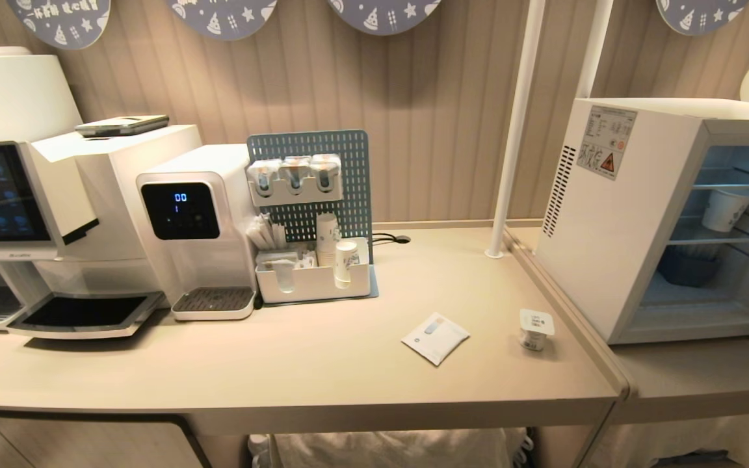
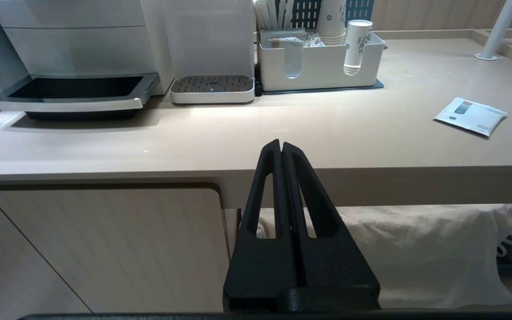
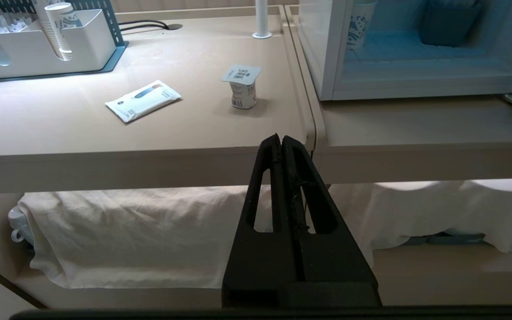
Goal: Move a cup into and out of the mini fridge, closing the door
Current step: Close the freezer door
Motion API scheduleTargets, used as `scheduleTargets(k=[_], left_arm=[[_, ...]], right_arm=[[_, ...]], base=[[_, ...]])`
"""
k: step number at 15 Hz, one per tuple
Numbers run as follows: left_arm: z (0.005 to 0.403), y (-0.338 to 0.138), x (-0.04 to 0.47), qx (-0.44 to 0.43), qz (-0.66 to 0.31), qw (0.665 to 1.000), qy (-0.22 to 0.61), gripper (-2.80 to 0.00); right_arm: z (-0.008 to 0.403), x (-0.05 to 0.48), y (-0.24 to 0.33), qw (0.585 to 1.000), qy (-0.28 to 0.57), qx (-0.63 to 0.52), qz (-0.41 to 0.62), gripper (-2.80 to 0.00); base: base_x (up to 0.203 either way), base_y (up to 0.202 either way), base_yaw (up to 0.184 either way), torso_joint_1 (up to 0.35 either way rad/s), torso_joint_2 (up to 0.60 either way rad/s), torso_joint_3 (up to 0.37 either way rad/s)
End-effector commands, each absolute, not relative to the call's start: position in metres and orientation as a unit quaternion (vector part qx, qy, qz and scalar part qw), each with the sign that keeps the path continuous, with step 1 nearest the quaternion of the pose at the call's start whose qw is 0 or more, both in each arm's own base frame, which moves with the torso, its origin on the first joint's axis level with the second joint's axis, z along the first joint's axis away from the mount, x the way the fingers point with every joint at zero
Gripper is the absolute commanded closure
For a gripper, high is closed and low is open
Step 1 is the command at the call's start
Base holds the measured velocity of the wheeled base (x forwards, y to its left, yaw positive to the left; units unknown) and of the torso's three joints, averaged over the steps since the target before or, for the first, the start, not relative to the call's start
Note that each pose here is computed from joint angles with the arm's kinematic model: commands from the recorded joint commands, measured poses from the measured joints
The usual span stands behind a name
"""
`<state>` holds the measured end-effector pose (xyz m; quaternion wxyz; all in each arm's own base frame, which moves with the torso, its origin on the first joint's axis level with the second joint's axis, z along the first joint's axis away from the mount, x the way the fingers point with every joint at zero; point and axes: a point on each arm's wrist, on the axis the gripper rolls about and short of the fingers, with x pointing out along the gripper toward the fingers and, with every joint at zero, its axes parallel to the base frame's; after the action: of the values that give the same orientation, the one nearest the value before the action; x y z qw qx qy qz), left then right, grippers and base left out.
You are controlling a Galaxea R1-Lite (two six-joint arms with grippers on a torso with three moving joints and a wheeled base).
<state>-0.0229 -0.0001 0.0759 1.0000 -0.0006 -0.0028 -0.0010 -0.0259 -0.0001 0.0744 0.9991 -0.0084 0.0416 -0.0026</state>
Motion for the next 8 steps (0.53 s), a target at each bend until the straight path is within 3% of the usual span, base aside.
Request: scheduleTargets(k=[1,5,8], left_arm=[[0.0757,-0.0002,-0.0227,-0.001,0.0,1.0,-0.002,0.0],[0.0756,-0.0002,-0.0227,-0.001,-0.001,1.0,-0.002,0.0],[0.0758,-0.0002,-0.0227,-0.001,0.0,1.0,-0.002,0.0]], right_arm=[[0.0747,-0.0262,-0.0001,0.999,0.043,-0.008,-0.003,0.0],[0.075,-0.0263,-0.0001,0.999,0.043,-0.002,-0.004,0.0],[0.075,-0.0263,-0.0001,0.999,0.043,-0.002,-0.004,0.0]], base=[[0.0,0.0,0.0,0.0,0.0,0.0],[0.0,0.0,0.0,0.0,0.0,0.0],[-0.152,0.0,-0.001,0.004,0.0,0.001]])
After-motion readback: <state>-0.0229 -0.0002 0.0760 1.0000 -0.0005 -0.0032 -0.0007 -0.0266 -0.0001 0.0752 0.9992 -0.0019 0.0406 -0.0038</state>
